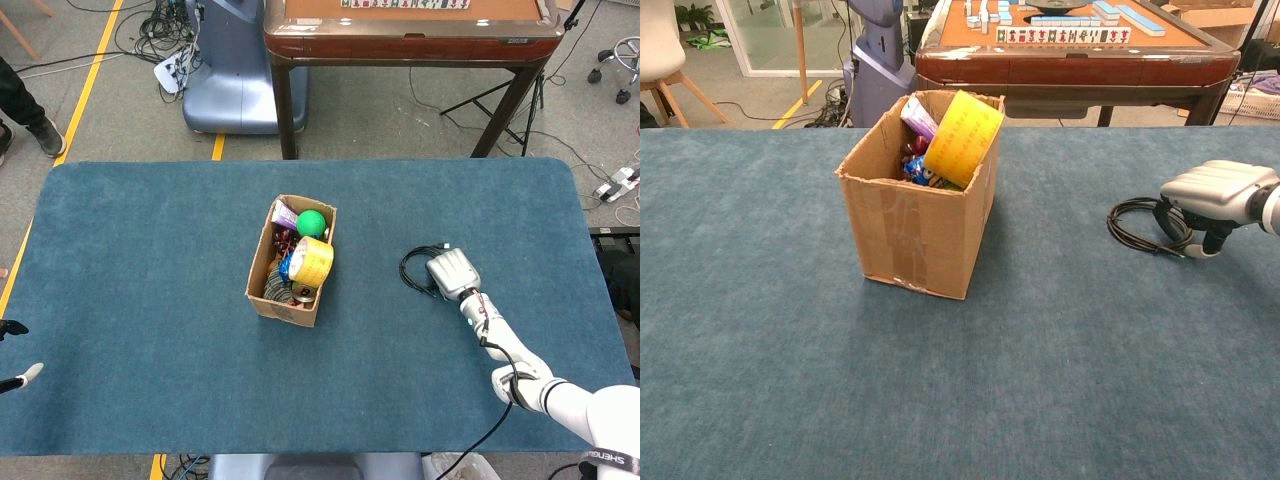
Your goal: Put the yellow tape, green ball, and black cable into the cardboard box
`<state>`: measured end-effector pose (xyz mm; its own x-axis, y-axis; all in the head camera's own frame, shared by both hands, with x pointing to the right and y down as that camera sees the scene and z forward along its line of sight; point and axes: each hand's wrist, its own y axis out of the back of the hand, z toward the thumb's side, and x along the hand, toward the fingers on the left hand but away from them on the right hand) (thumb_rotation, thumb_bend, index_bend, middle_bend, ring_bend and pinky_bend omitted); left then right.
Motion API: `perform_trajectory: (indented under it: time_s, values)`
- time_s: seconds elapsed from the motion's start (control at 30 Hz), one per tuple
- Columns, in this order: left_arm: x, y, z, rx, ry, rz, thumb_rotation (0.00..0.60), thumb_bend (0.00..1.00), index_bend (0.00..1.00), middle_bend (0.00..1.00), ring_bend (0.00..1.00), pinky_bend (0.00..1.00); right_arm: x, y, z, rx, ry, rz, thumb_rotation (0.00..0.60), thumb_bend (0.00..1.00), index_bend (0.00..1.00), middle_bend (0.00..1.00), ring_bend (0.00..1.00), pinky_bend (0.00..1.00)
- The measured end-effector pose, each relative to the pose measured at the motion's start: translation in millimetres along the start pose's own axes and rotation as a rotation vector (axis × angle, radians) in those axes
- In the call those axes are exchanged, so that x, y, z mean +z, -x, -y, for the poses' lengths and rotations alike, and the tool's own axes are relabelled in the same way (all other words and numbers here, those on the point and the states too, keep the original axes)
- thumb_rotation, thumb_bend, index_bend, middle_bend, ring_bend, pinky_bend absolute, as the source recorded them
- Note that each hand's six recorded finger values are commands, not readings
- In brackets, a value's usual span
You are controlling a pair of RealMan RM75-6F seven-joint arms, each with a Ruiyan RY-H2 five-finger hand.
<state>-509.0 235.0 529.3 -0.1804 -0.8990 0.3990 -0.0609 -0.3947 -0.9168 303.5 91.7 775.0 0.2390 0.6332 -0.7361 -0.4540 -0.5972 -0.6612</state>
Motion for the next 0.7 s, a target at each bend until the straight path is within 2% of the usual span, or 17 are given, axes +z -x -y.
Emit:
perform_trajectory:
  time_s: [0.37, 0.7]
  values:
    - [0.1, -0.2, 0.2, -0.001, -0.002, 0.001, 0.6, 0.07, 0.43, 0.43, 0.41, 0.62, -2.3, -3.8, -2.1, -0.002, 0.016, 0.003, 0.6, 0.62, 0.64, 1.0, 1.0, 1.0]
    - [1.9, -0.3, 2.2, -0.006, -0.008, 0.007, 0.6, 0.07, 0.43, 0.43, 0.41, 0.62, -10.3, -29.3, -28.2, -0.087, 0.047, -0.001, 0.6, 0.62, 0.64, 1.0, 1.0, 1.0]
